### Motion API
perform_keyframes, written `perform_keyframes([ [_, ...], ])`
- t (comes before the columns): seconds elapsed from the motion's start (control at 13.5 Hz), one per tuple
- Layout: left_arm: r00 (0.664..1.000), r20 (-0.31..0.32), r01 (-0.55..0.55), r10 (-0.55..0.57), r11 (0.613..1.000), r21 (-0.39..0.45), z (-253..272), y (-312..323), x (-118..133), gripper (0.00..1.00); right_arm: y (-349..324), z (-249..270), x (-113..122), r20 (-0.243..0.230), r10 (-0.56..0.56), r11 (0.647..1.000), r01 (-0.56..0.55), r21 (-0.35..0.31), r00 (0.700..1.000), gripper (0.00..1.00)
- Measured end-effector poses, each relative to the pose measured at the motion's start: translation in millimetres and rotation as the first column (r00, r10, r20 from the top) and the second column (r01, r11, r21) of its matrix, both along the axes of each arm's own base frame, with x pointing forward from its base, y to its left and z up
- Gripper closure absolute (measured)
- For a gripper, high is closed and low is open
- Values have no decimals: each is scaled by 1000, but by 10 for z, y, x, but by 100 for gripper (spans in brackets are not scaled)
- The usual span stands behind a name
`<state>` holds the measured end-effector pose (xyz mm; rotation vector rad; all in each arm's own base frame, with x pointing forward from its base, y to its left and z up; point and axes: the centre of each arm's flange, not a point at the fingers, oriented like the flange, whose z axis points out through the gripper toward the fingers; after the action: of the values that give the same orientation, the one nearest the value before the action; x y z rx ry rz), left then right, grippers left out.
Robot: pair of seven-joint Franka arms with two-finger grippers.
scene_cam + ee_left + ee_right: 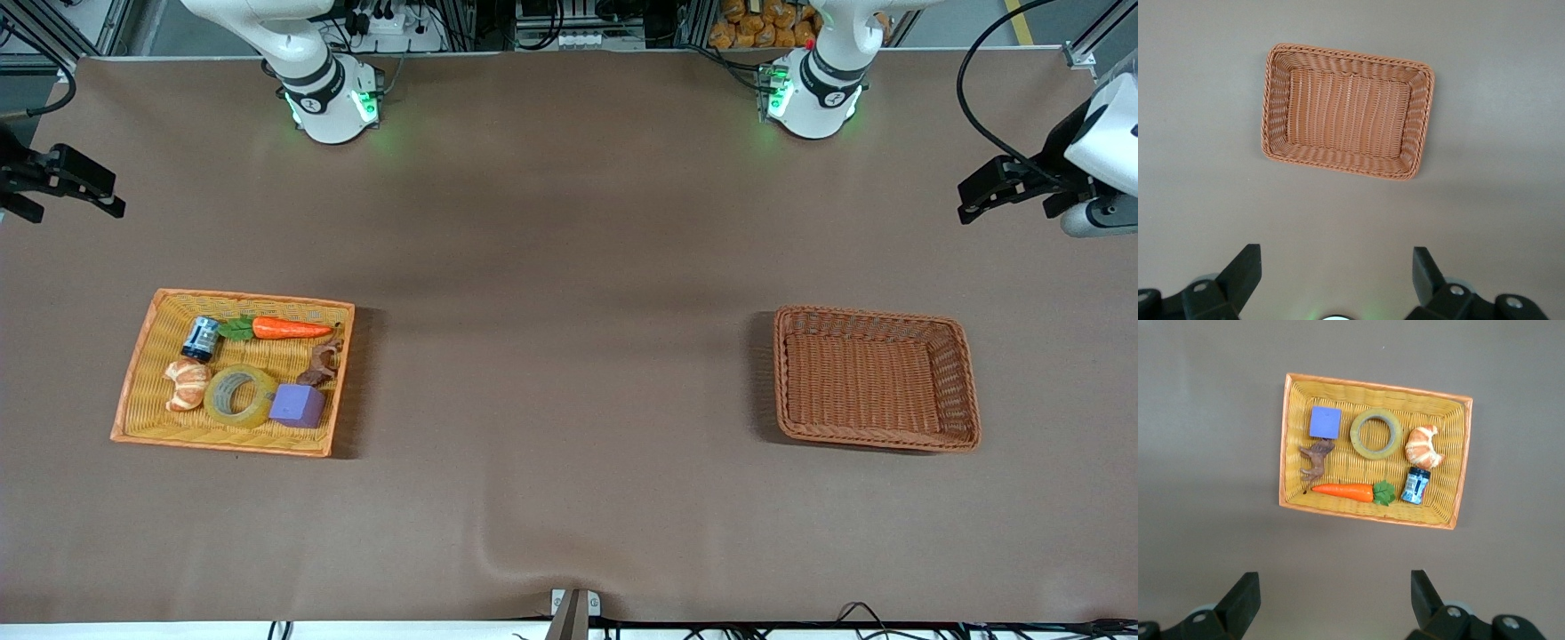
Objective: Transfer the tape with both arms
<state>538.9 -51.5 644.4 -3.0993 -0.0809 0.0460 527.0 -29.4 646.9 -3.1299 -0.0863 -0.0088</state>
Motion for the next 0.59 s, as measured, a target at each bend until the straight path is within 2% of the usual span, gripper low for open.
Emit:
perform_keyframes([
  [0.15,1000,-3,1,-1,1000,-12,-16,-17,9,0,-1,-129,70,10,-1,1000,1,-1,1000,0],
  [0.3,1000,-5,-1,0,1000,-14,-32,-8,24,0,17,-520,262,-20,1,1000,-2,-4,1000,0],
  [0.44,1000,-1,-1,1,1000,-15,-16,39,29,0,146,-1116,582,-32,23,1000,-24,-11,999,0],
  [0.59,1000,2,-1,1,1000,-17,-3,53,30,0,320,-1848,834,-7,87,996,-87,-19,996,0],
])
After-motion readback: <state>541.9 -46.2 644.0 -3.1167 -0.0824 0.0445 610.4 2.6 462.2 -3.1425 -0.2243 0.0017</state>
